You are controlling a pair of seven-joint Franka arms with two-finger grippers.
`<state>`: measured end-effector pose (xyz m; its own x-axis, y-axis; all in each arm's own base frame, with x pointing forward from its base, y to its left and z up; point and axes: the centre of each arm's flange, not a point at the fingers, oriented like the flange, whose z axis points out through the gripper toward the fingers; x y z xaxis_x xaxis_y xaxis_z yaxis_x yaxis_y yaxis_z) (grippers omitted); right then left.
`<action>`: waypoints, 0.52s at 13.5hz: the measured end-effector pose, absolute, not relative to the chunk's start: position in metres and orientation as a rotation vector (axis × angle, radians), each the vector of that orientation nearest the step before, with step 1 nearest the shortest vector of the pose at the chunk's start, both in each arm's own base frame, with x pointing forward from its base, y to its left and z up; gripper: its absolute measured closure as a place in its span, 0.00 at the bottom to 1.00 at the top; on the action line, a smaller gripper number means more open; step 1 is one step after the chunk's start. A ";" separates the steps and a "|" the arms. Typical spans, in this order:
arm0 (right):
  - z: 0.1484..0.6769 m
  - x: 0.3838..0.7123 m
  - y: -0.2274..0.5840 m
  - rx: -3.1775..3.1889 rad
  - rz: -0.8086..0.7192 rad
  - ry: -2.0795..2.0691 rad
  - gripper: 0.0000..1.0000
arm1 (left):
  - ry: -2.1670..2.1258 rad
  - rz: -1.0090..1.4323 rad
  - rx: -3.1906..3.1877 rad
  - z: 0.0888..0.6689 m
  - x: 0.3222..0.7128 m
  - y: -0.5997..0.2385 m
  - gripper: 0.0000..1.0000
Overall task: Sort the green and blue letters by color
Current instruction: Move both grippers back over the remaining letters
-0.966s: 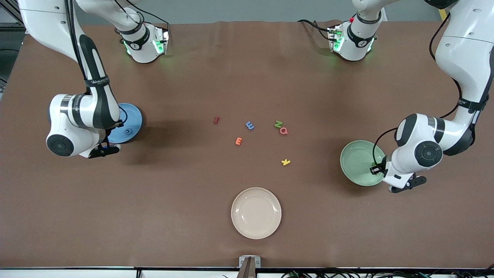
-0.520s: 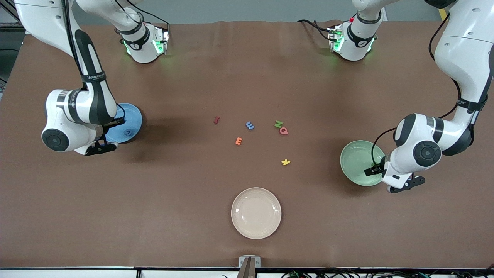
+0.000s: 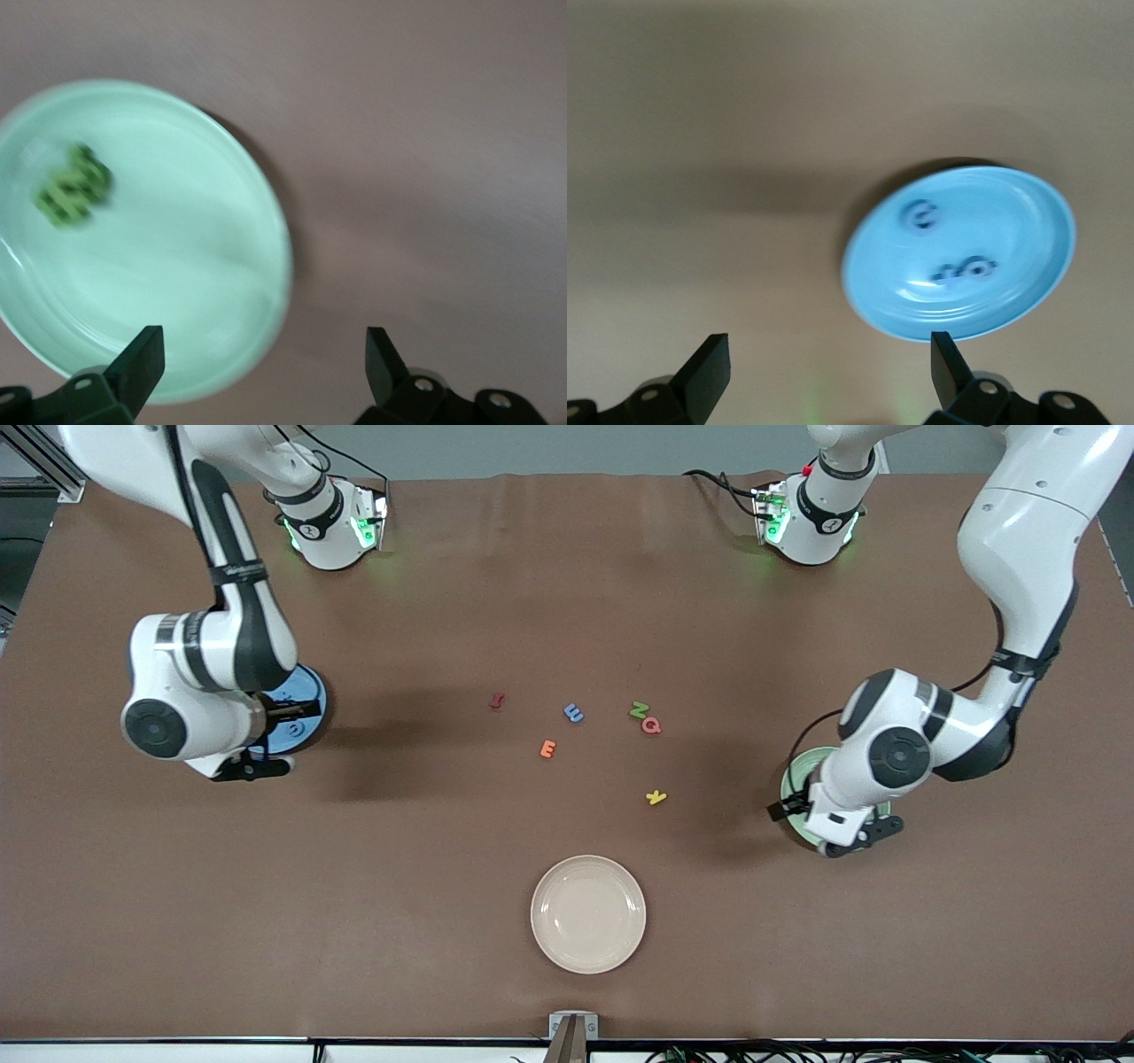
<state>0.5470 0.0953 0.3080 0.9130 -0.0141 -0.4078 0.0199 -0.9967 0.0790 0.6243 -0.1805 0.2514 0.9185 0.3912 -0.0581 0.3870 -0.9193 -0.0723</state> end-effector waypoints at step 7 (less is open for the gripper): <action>0.346 0.543 0.235 3.064 -0.456 -0.346 0.00 | -0.946 0.087 -2.916 0.253 0.582 -0.288 0.00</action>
<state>0.5432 0.2353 0.3462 0.9327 -0.2214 -0.2846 -0.2143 -0.9751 0.0563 0.5816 -0.2877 0.2528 0.8083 0.5879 -0.0310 0.5837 -0.8071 -0.0889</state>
